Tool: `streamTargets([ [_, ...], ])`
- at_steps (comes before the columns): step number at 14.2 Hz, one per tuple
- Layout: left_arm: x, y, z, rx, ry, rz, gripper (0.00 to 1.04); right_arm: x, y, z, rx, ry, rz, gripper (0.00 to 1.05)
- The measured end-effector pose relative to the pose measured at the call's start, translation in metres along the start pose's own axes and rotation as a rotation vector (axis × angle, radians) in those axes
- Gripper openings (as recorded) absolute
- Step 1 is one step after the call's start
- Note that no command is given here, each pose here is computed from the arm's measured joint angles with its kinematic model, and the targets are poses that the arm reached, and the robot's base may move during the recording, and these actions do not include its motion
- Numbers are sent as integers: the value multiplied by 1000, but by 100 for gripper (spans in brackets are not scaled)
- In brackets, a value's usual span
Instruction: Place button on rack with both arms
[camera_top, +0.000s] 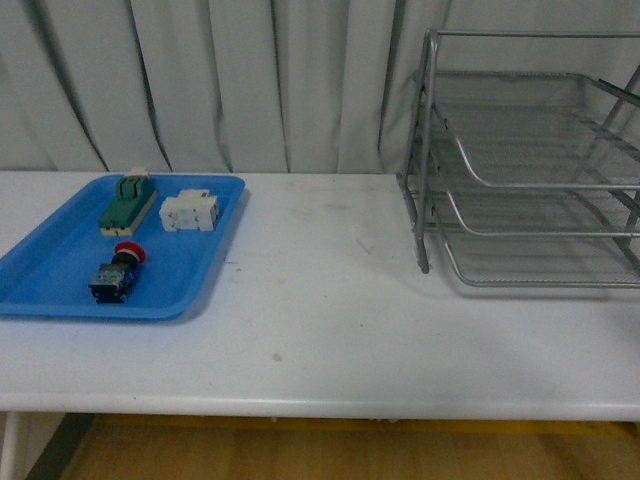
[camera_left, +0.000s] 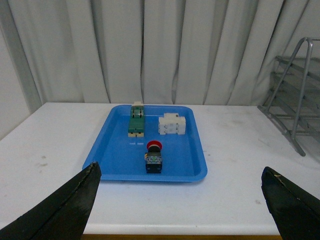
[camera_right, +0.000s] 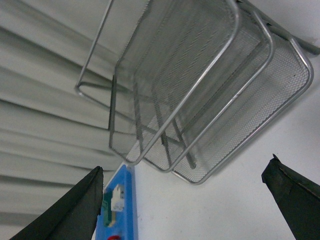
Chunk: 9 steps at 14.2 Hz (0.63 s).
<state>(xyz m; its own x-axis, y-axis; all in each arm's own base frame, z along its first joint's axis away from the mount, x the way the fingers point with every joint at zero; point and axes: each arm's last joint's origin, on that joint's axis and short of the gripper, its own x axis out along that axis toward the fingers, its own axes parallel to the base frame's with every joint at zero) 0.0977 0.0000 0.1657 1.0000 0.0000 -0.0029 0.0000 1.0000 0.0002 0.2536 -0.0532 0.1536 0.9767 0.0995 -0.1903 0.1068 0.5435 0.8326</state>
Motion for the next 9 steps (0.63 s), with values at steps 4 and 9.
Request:
streamTargets([
  [4, 0, 0, 0, 0, 0, 0, 98, 57, -30, 0, 159, 16, -103, 98],
  [9, 0, 0, 0, 0, 0, 0, 98, 105, -39, -8, 227, 43, -136, 98],
])
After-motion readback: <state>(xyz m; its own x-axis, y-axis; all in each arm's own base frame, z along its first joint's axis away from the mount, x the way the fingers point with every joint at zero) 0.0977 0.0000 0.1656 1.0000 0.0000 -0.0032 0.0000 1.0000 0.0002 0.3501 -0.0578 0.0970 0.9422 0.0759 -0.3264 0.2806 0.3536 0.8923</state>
